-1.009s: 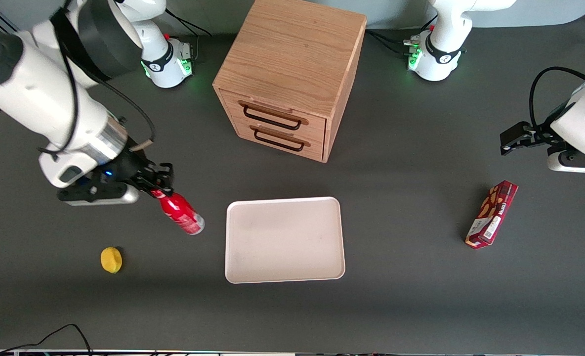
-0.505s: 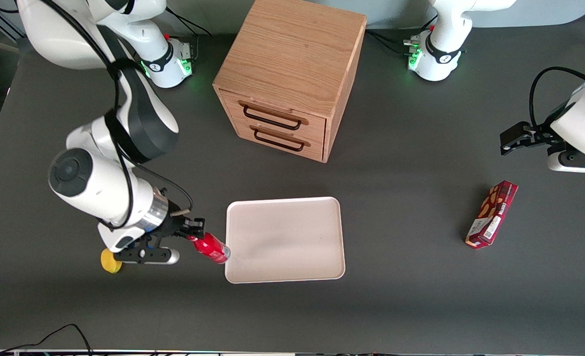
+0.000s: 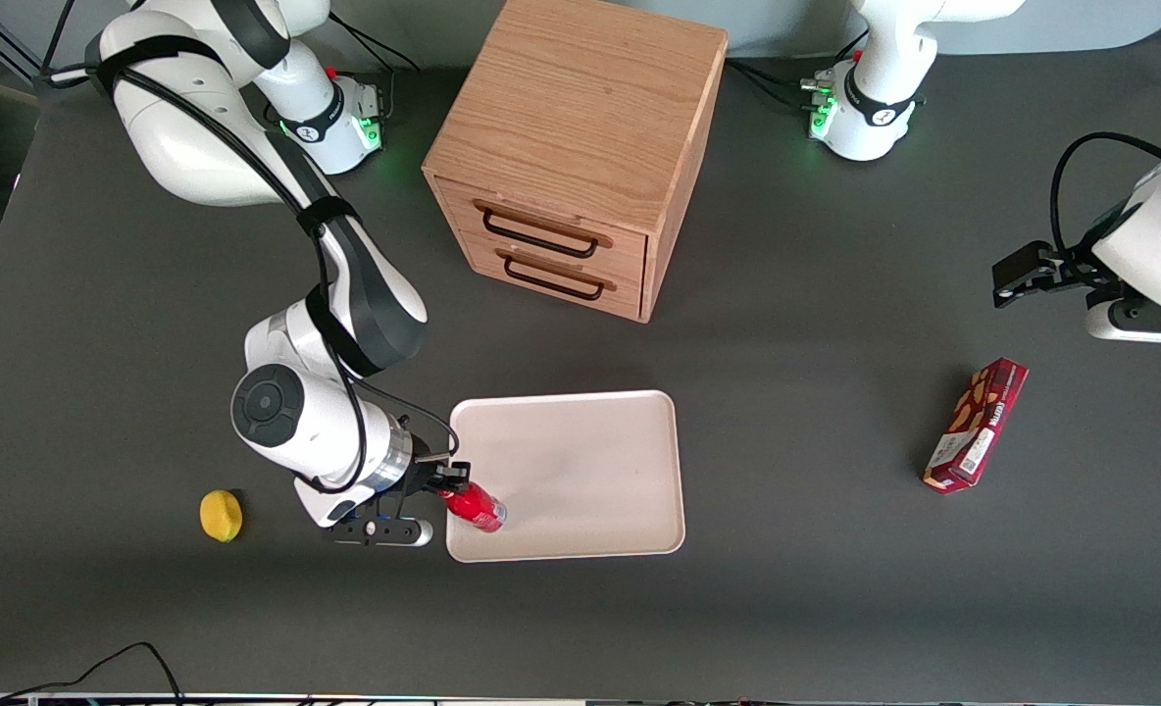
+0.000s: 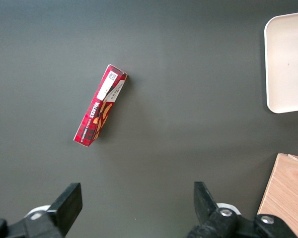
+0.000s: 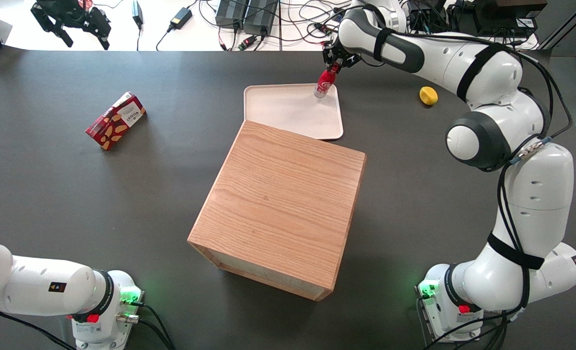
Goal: Place coke bottle on tray
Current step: 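Carry the bottle over the white tray and set it down upright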
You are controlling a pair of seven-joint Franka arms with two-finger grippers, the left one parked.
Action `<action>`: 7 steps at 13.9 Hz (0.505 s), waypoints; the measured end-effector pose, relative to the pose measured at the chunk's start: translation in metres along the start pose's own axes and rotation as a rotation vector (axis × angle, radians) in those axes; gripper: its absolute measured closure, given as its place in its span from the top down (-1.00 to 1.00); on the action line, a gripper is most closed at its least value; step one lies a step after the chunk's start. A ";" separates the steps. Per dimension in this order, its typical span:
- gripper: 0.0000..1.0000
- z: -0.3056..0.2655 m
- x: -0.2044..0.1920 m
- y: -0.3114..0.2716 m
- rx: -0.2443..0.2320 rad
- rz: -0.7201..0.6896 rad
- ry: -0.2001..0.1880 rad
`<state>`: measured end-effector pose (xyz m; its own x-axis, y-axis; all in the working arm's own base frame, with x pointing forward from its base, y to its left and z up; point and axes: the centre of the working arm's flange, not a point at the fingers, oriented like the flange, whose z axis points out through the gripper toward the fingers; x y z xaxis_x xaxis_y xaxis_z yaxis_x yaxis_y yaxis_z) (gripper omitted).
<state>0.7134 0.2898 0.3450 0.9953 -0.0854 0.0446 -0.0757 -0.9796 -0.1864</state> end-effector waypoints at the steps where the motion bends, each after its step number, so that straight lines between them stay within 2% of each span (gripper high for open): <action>1: -0.37 0.004 0.000 0.000 -0.002 0.000 -0.001; 7: -0.37 0.024 0.000 -0.003 -0.002 -0.002 0.010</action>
<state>0.7154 0.2967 0.3216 0.9949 -0.0851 0.0548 -0.0737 -0.9801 -0.1844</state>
